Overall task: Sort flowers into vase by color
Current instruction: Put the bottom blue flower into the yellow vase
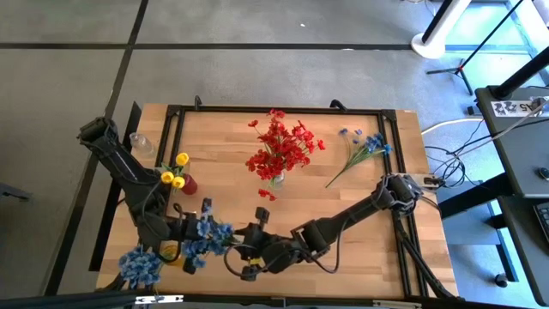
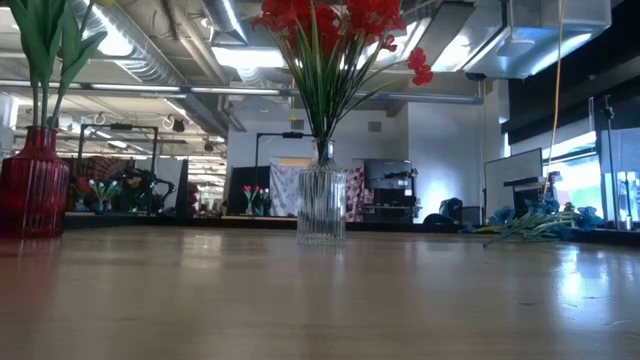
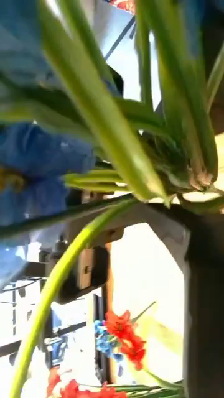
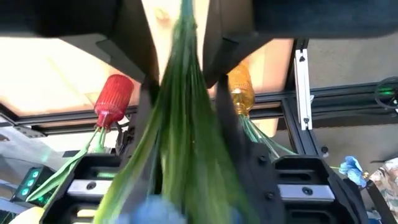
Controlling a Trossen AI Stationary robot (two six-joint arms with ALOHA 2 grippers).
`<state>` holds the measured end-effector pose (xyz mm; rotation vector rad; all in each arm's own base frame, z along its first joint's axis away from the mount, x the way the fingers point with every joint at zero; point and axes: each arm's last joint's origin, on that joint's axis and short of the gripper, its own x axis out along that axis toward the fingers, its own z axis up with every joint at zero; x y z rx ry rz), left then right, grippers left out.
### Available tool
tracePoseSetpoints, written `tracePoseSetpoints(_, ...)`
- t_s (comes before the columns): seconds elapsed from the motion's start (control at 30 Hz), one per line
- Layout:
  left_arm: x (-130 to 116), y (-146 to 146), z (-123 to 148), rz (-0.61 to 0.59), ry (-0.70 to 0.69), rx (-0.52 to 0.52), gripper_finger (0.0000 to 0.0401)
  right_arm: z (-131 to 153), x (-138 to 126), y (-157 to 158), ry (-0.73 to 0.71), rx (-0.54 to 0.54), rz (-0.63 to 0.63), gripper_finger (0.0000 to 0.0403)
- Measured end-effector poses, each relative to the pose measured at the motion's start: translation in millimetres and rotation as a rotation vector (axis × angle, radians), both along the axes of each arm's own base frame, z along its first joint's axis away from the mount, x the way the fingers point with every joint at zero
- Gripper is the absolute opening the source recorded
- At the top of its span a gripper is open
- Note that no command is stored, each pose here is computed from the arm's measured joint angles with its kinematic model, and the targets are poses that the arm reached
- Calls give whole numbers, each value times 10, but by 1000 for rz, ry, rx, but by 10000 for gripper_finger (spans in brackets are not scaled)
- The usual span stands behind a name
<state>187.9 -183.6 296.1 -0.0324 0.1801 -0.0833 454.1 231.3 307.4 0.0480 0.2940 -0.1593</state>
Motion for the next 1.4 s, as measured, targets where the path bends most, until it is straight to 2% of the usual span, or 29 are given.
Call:
tracePoseSetpoints(0.17,9,33,-31,49,22,-9,29,23,-7,35,-21,-7,15,176)
tracePoseSetpoints(0.2,11,35,-32,53,21,-9,18,22,-14,49,-19,-8,23,186)
tracePoseSetpoints(0.33,-25,55,25,39,12,-24,13,47,-68,129,-20,-13,55,215)
tracePoseSetpoints(0.5,-171,51,401,10,59,-12,7,162,-277,386,-46,-58,100,227)
tracePoseSetpoints(0.63,-342,106,672,-5,239,-26,6,153,-447,612,-42,-96,105,227)
tracePoseSetpoints(0.77,-524,153,744,-29,420,-94,6,122,-563,715,-24,-145,43,227)
tracePoseSetpoints(0.9,-688,168,758,9,502,-144,7,110,-655,782,-29,-199,-52,227)
tracePoseSetpoints(1.07,-926,102,767,-24,533,-212,7,108,-694,803,-34,-223,-101,227)
tracePoseSetpoints(1.17,-1104,93,796,-50,506,-235,7,97,-686,784,-27,-221,-114,227)
tracePoseSetpoints(1.4,-1435,122,786,-63,410,-196,7,94,-686,776,-29,-214,-129,227)
